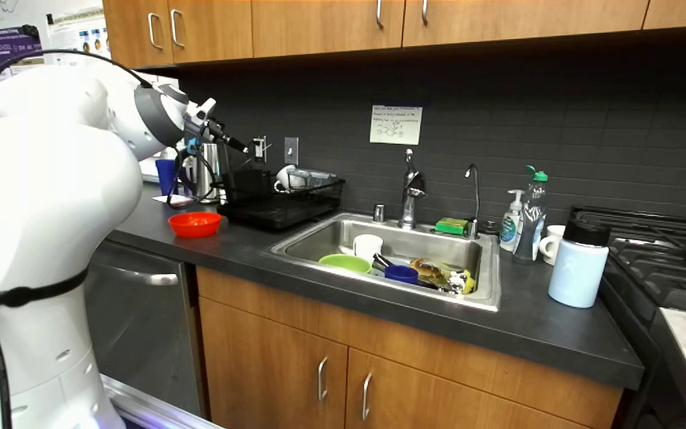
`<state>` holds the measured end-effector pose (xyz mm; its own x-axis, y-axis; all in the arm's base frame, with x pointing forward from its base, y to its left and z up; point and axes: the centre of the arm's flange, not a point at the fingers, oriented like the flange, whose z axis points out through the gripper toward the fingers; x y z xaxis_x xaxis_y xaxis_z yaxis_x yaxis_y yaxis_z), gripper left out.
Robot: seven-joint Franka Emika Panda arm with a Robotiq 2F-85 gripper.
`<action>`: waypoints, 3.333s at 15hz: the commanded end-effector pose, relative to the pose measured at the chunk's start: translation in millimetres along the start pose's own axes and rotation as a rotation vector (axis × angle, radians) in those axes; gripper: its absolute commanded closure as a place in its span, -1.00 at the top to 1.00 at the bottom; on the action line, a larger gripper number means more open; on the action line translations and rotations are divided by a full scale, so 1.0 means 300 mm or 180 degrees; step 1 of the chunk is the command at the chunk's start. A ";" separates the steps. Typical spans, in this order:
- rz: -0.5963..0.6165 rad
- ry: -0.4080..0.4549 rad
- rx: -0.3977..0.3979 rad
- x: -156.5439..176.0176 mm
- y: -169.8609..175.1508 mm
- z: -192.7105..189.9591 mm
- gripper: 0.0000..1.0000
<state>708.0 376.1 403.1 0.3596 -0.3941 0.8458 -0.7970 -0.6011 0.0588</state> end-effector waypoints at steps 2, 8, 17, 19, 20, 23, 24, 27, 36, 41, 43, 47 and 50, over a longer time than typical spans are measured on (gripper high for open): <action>-0.0007 0.0125 -0.0075 -0.055 0.148 0.013 -0.91; -0.0009 0.0176 -0.0116 -0.063 0.168 0.023 -0.91; -0.0007 0.0467 -0.0165 -0.041 0.223 0.015 -0.91; -0.0020 0.0476 -0.0157 -0.045 0.221 0.014 -0.91; -0.0023 0.0476 -0.0149 -0.047 0.220 0.011 -0.91; -0.0052 0.0475 -0.0125 -0.057 0.206 0.006 -0.91; -0.0062 0.0477 -0.0120 -0.060 0.202 0.005 -0.91; -0.0107 0.0486 -0.0130 -0.069 0.188 0.010 -0.91; -0.0198 0.0496 -0.0259 -0.083 0.237 0.054 -0.91; -0.0211 0.0498 -0.0280 -0.074 0.241 0.058 -0.06; -0.0223 0.0502 -0.0275 -0.074 0.237 0.057 0.19; -0.0238 0.0508 -0.0268 -0.073 0.235 0.055 0.75; -0.0189 0.0520 -0.0205 -0.057 0.241 0.030 1.00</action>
<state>706.7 372.5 382.1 0.3376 -0.2489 0.9078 -0.8170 -0.5565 0.1512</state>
